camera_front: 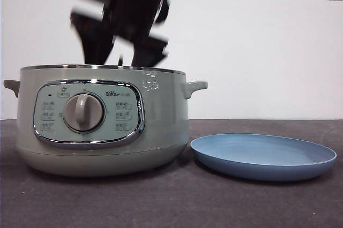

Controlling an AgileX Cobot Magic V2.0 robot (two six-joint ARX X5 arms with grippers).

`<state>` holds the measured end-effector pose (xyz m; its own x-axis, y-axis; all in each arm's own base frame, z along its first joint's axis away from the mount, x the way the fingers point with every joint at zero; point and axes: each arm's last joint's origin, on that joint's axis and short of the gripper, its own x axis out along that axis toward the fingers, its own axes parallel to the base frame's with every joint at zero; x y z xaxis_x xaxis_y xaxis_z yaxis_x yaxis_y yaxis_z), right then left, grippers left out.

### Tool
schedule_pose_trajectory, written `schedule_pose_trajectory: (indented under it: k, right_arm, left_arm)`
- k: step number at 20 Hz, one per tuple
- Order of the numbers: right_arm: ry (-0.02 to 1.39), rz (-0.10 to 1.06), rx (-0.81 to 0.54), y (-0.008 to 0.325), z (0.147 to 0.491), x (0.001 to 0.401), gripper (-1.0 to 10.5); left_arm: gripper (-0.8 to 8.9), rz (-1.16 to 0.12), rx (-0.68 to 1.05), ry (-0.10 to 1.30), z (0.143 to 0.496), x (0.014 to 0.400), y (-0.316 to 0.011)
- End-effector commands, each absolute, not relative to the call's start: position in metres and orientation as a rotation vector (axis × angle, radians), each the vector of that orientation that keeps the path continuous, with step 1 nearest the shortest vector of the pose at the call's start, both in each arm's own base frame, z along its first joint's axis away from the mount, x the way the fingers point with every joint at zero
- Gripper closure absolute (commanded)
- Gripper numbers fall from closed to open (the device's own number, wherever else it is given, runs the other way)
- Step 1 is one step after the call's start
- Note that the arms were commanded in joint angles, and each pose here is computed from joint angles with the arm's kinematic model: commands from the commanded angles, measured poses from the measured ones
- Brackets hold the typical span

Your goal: Take the pumpkin out from the steamer,put the pumpkin in the blue plate,close the lid

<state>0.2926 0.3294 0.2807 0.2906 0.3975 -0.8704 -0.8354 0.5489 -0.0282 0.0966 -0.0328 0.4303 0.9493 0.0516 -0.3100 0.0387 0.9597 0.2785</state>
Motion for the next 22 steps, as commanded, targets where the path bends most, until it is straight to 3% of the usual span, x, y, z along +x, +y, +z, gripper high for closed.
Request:
schedule_pose_trajectory:
  k: [1,5,7,10,13,15,18,22]
  right_arm:
    - [0.911,0.864,-0.518,0.302,0.327,0.276,9.5]
    - [0.858,0.764,-0.419,0.221,0.404,0.247,9.5]
    - [0.878,0.661,-0.327,0.184,0.423,0.241,9.5]
    - [0.986,0.372,-0.31,0.148,0.422,0.238,9.6]
    - [0.988,0.051,-0.347,0.129,0.404,0.232,9.6]
    - [0.992,-0.057,-0.351,0.122,0.385,0.224,9.6]
    - [0.947,-0.028,-0.304,0.119,0.346,0.217,9.6]
    - [0.937,0.141,-0.207,0.125,0.291,0.218,9.5]
  left_arm:
    - [8.23,0.01,0.271,0.268,0.438,0.101,-0.035]
    - [8.23,-0.113,0.258,0.276,0.436,0.125,-0.05]
    - [8.23,-0.165,0.251,0.276,0.435,0.135,-0.057]
    - [8.23,-0.22,0.24,0.27,0.434,0.146,-0.064]
    - [8.23,-0.253,0.231,0.257,0.434,0.151,-0.068]
    - [8.23,-0.275,0.226,0.252,0.435,0.152,-0.069]
    - [8.23,-0.273,0.22,0.236,0.436,0.153,-0.069]
    - [8.23,-0.273,0.218,0.228,0.437,0.153,-0.069]
